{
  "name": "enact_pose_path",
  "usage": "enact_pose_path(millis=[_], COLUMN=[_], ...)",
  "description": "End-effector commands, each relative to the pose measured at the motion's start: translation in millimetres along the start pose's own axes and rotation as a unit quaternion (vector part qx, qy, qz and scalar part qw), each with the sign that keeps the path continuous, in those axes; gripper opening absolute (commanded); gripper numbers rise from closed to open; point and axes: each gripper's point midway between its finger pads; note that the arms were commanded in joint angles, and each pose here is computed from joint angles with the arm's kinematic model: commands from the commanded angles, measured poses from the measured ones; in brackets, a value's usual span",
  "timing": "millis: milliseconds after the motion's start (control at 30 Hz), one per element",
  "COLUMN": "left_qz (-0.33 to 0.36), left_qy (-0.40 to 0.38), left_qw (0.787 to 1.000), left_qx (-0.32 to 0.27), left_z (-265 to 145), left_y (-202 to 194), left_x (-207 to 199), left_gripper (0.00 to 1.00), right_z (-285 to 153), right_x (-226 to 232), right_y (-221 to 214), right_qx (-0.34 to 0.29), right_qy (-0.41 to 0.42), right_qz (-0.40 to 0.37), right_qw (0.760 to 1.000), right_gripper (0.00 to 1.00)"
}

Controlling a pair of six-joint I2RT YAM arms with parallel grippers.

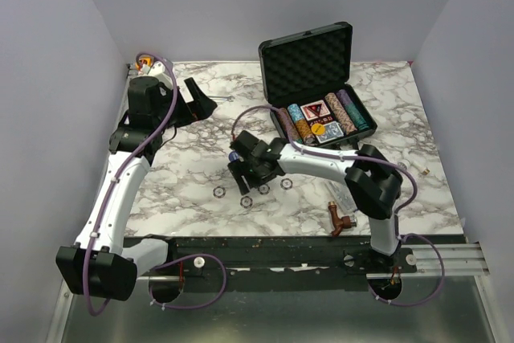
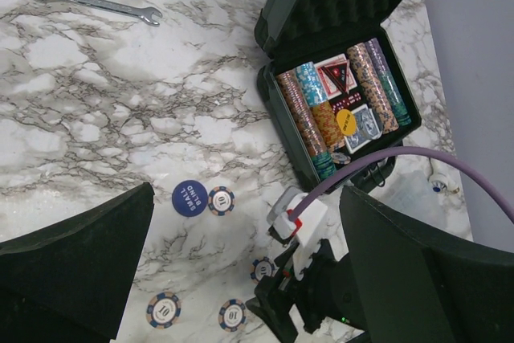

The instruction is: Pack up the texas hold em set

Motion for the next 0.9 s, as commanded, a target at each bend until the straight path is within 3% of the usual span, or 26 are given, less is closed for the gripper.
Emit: enact_pose_path(millis=[0, 367, 867], left_qz=[0.026, 0.048, 0.047], left_qy=[0.051, 0.072, 0.059], left_qw=[0.998, 0.993, 0.993], left_qx=[-0.036, -0.086, -0.086], left_z=[-20.6, -53.9, -55.5], left_y=[16.2, 37.8, 38.6], left_x=[10.7, 6.9, 1.4], left_gripper=[0.99, 0.98, 0.99], right_z=[15.8, 47.6, 76.8], right_x=[54.3, 90.7, 79.7], right_y=[3.0, 5.4, -11.1], right_qx=[0.009, 0.043, 0.048], right_qy=[0.017, -0.034, -0.139], right_qz=[0.025, 0.054, -0.01], right_qw=[0.999, 0.997, 0.989], right_gripper=[0.73, 0.79, 0.63])
Point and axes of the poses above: each gripper's point midway between its finger pads, its own z axis out along the fingers, its own x axis along the line the jaws close on, y = z × x, and after that the axes turned 15 degrees about z, right-handed
